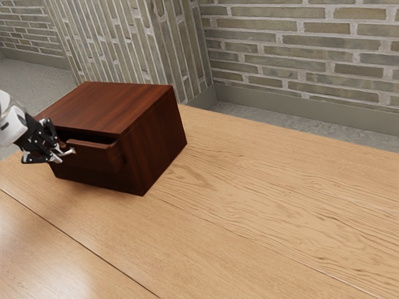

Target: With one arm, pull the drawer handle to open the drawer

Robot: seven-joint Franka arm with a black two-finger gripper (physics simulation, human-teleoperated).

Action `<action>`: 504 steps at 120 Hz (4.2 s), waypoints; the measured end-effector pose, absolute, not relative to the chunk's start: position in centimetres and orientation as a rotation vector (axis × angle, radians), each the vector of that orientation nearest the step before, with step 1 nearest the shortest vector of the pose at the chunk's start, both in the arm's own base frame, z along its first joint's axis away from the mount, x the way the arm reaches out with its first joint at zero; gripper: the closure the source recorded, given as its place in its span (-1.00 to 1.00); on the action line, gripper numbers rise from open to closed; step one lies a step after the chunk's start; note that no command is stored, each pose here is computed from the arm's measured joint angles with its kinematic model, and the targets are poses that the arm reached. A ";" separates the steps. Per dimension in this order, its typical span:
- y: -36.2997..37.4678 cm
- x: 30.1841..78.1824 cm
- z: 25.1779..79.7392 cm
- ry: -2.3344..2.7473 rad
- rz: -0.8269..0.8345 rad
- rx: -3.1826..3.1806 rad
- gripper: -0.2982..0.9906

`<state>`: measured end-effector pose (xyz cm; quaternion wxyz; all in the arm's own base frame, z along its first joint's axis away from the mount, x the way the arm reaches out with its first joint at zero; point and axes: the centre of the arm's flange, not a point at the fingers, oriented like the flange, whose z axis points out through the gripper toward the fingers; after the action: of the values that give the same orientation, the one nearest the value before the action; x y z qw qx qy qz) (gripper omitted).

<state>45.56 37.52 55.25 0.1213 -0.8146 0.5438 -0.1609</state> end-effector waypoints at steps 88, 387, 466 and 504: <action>37.8 42.7 56.3 1.575 -0.480 -2.361 0.57; 35.1 36.5 56.9 1.620 -0.524 -2.330 0.56; 36.2 33.7 56.7 1.584 -0.518 -2.351 0.54; 37.6 22.5 68.1 1.456 -0.660 -2.251 0.18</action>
<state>22.46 37.56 68.07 0.1894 -0.8006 0.5178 -0.2349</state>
